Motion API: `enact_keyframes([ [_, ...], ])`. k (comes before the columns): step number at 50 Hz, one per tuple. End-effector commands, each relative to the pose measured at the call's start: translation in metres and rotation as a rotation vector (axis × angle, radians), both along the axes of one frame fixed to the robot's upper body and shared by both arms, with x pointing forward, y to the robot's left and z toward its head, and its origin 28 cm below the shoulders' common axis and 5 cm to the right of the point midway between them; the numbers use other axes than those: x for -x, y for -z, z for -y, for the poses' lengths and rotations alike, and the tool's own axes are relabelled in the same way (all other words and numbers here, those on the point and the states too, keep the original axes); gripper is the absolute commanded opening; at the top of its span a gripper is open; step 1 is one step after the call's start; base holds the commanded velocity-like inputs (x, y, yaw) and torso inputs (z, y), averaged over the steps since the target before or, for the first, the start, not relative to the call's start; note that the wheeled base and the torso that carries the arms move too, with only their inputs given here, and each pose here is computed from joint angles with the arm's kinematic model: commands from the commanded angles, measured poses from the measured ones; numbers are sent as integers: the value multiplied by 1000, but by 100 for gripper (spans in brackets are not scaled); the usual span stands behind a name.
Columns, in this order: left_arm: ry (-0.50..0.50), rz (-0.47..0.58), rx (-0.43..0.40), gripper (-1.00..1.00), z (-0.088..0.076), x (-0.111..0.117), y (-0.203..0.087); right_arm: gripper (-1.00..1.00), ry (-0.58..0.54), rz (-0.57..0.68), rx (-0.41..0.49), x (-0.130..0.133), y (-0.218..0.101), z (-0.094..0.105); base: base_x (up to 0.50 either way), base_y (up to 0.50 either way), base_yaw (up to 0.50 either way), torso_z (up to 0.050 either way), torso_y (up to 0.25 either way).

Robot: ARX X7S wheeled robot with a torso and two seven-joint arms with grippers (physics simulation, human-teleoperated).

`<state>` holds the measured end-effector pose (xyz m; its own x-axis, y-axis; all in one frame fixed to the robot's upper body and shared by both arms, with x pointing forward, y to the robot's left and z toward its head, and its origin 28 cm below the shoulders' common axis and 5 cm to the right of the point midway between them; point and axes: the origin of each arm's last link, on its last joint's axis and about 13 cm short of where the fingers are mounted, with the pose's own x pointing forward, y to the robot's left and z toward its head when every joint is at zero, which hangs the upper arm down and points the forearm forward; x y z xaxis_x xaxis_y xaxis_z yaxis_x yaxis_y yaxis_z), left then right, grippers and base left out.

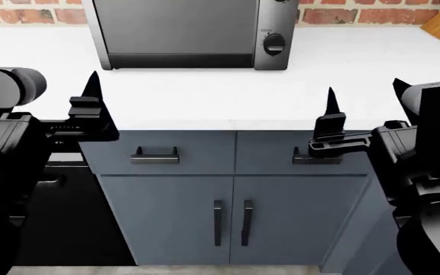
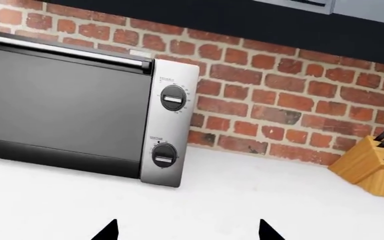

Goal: Turn on the toaster oven by setting the timer.

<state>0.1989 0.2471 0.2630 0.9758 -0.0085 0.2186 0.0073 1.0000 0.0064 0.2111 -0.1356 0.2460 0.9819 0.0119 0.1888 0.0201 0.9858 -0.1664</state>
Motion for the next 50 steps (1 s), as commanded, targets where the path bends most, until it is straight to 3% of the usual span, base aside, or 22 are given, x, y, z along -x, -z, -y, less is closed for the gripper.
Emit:
enact_keyframes([
  [1,5,19,-25,100,-3,8,-11,100,20,11,1,3,-10,2,0,0,0,0,0],
  [27,-7,-5,-2,100,-3,-1,-6,100,9,26,30,5,-7,-1,0,0,0,0,0],
  [30,2,-6,-5,100,-2,-1,-7,100,-12,13,-10,2,-7,0,8,0,0,0,0],
  [50,33,-7,11,100,-1,3,-8,100,-26,4,8,2,-4,-2,500,-23,0,0,0],
])
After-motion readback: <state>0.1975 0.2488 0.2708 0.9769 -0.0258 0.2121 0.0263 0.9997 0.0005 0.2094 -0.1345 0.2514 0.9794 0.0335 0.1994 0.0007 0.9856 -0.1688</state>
